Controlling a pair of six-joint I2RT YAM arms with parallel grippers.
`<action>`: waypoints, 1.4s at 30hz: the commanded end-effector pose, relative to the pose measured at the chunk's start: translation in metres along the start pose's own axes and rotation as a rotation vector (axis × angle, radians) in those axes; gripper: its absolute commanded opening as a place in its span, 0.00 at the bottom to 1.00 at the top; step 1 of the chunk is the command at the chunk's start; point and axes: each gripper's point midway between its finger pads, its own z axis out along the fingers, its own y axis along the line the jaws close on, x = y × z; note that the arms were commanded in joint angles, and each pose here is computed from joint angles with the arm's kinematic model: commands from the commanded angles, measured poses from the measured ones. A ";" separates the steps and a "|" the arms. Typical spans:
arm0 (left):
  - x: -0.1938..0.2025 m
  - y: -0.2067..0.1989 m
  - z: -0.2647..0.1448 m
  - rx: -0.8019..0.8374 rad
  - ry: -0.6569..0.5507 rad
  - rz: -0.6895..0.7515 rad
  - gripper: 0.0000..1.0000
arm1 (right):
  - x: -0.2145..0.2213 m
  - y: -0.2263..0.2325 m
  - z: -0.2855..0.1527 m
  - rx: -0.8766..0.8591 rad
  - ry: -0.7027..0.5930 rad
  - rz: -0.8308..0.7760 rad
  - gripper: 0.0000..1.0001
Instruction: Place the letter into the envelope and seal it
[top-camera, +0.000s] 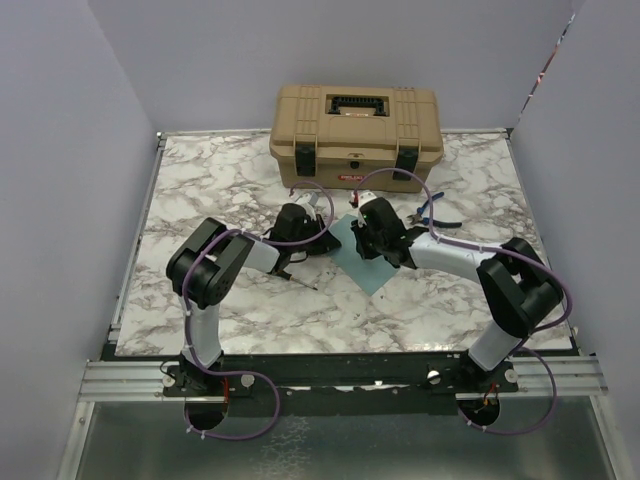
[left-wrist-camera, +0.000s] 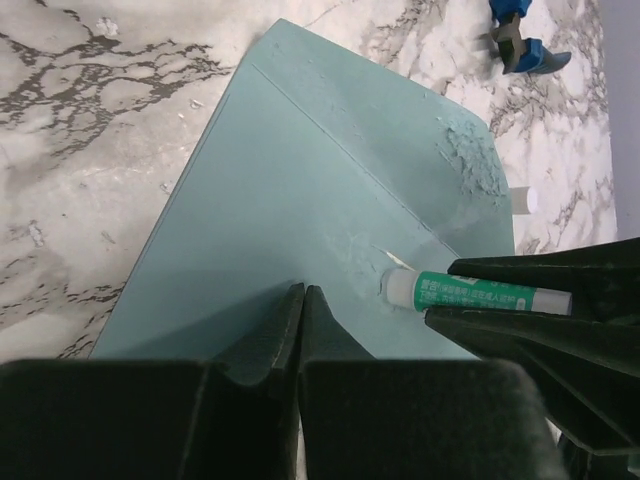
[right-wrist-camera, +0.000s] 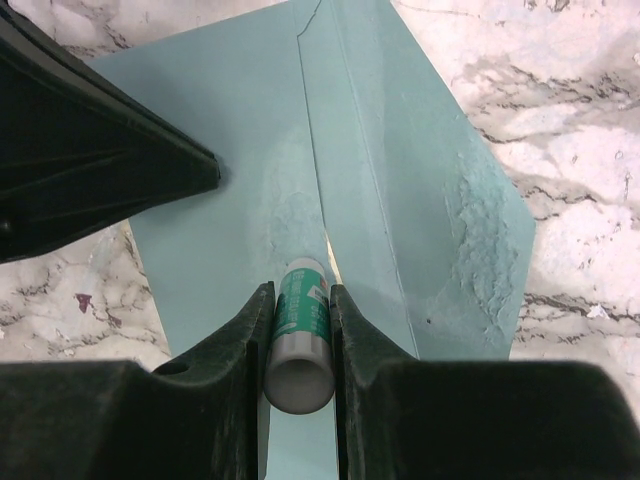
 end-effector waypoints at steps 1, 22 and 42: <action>0.023 0.033 0.000 -0.139 0.056 0.025 0.00 | 0.026 -0.001 0.010 0.024 0.119 -0.026 0.00; 0.035 0.070 0.001 -0.320 0.120 0.010 0.00 | 0.044 -0.012 -0.010 0.128 0.272 0.060 0.00; 0.051 0.076 0.000 -0.324 0.159 -0.020 0.00 | 0.009 -0.009 0.030 0.130 0.211 0.051 0.00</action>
